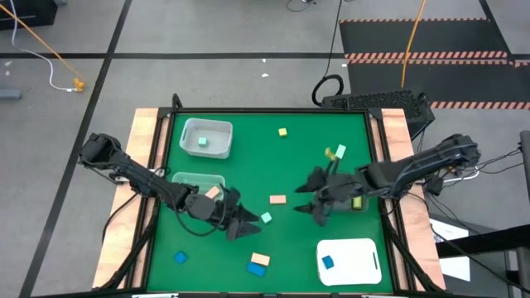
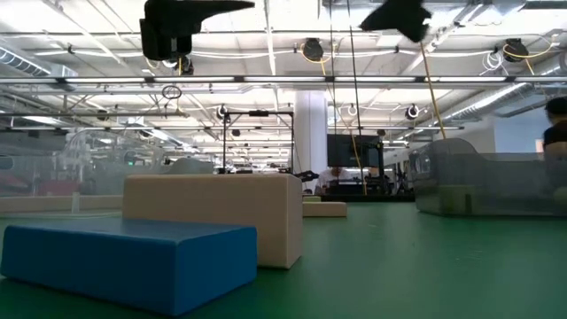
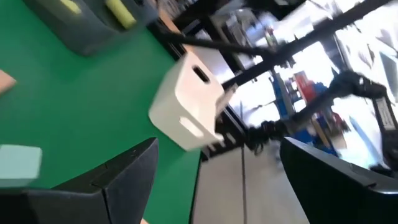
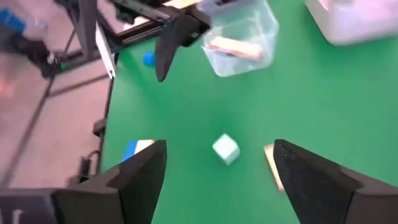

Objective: Sort & place blocks by color
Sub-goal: Put the bottom light blue block into the gray bin

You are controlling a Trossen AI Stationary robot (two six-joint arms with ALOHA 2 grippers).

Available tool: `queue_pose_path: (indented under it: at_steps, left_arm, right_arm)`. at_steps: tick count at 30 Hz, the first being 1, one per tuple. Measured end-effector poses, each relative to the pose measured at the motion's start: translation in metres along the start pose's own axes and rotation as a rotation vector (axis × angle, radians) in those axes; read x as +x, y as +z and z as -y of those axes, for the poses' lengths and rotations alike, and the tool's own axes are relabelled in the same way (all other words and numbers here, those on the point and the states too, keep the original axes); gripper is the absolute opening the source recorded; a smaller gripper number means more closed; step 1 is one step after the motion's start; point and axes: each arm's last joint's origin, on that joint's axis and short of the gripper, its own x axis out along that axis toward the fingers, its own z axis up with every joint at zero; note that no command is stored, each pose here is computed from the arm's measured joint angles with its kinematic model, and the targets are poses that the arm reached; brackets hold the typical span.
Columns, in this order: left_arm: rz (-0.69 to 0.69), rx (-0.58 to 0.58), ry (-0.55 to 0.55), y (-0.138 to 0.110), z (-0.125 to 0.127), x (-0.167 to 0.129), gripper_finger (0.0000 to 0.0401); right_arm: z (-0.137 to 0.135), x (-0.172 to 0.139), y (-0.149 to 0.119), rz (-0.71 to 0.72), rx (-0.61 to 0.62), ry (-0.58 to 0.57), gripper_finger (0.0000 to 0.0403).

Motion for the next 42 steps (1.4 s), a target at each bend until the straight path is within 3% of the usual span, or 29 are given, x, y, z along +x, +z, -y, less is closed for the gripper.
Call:
queue_pose_path:
  at_steps: [7,15,29,37,42]
  left_arm:
    - [-0.066,0.045,0.026,-0.007,-0.003,-0.001,0.0335]
    - [-0.092,0.096,0.062,-0.009,-0.006,-0.001,0.0335]
    - [-0.141,0.028,0.027,-0.026,0.004,-0.006,0.0335]
    - [-0.145,0.006,0.025,-0.029,0.006,-0.007,0.0335]
    - [-0.123,-0.023,0.039,-0.028,0.005,-0.007,0.0335]
  right_arm:
    - [-0.001,0.056,-0.015,-0.056,-0.163,-0.027,0.0270]
    - [0.000,0.106,-0.033,-0.064,-0.440,-0.021,0.0264]
    - [0.018,0.175,-0.072,-0.100,-0.398,-0.047,0.0264]
    - [0.028,0.192,-0.090,-0.157,-0.354,-0.021,0.0262]
    - [0.029,0.195,-0.092,-0.157,-0.319,-0.025,0.0231]
